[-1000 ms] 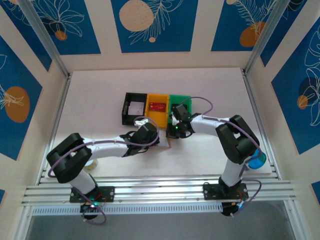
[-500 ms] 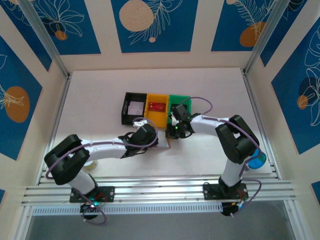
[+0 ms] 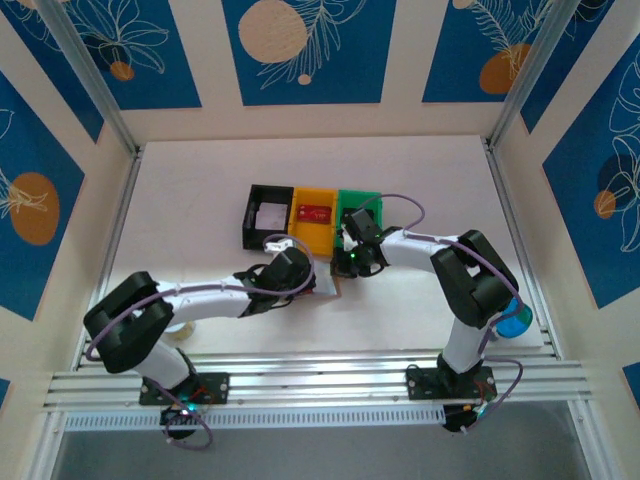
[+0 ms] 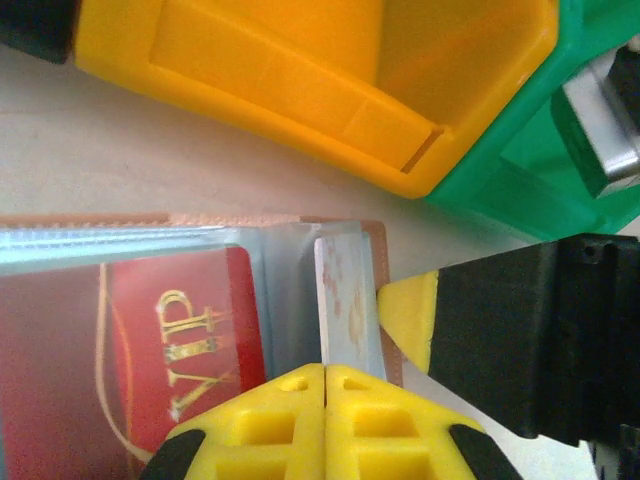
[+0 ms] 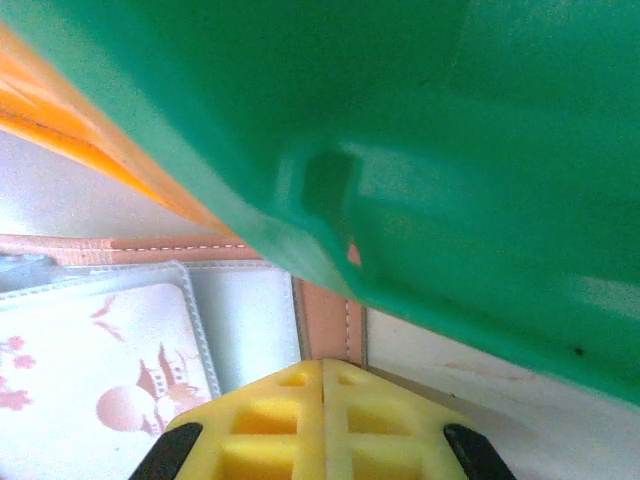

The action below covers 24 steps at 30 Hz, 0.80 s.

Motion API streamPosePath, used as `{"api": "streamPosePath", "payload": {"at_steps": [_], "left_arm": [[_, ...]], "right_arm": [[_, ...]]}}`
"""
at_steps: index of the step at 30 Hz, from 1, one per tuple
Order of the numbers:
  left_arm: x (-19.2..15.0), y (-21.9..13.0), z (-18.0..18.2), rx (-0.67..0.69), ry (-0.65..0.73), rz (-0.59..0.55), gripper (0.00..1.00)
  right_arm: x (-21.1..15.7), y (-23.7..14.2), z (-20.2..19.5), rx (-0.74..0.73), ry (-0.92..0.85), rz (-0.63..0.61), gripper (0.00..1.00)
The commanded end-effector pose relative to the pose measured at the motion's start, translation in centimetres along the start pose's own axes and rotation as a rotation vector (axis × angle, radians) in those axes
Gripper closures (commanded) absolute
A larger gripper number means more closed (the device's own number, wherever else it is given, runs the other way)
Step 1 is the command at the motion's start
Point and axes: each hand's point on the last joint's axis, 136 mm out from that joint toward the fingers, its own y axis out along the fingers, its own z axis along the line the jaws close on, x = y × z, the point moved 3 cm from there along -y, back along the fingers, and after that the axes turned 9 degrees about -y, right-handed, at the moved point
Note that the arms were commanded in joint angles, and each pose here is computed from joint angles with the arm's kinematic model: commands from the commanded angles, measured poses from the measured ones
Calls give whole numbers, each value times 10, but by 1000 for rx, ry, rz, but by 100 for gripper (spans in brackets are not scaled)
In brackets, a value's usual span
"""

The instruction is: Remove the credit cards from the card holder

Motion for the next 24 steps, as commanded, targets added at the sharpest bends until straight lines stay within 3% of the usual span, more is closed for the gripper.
{"api": "streamPosePath", "payload": {"at_steps": [1,18,24], "left_arm": [[3,-7,0,2,9,-29,100],[0,-5,3,-2,11,-20,100],[-11,4,4,-10,7,32,100]], "right_arm": [[-13,7,-4,-14,-3,63,100],[-13,7,-2,-9,-5,61,100],[-9,-10,19,116,-64,-33,100]]}}
